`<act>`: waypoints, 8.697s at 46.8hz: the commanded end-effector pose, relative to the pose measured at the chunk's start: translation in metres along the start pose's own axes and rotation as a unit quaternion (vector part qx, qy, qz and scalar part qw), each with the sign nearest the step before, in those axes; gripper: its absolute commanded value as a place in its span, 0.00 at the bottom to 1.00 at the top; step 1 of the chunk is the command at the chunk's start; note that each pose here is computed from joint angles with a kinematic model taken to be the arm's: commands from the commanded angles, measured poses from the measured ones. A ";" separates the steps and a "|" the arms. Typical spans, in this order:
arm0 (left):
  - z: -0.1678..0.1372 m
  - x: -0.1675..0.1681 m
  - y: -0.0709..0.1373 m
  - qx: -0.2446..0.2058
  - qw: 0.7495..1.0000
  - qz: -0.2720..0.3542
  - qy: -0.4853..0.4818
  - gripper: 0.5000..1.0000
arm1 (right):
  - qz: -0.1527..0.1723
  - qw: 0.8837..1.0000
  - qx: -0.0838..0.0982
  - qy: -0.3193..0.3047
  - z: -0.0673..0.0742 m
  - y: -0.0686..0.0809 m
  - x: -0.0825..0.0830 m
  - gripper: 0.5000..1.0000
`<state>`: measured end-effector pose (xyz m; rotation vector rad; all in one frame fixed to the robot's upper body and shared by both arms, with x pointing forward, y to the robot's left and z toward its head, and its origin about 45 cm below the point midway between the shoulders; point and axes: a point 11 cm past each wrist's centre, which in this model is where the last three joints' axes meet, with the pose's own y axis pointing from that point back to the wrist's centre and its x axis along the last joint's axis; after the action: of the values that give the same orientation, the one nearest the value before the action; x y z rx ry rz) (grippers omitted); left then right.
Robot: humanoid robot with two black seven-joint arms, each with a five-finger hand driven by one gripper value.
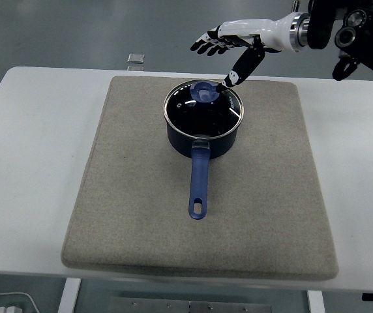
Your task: Lift the pot lid and place it to the right of the pot.
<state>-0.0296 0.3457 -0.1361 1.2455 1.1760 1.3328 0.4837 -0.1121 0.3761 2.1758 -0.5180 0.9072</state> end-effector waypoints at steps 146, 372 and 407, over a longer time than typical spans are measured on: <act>0.000 0.000 0.000 0.000 1.000 0.000 0.000 1.00 | -0.021 0.986 -0.045 0.157 -0.009 -0.045 -0.038 0.32; 0.000 0.000 0.000 -0.001 1.000 0.000 0.000 1.00 | 0.129 0.968 -0.078 -0.201 0.132 0.039 -0.022 0.81; 0.000 0.000 0.000 -0.001 1.000 0.000 -0.001 1.00 | 0.227 0.767 0.056 -0.598 0.134 0.032 -0.017 0.81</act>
<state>-0.0295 0.3457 -0.1361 1.2450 1.1755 1.3333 0.5138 -0.2323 0.3134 2.5431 -1.6368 -0.3682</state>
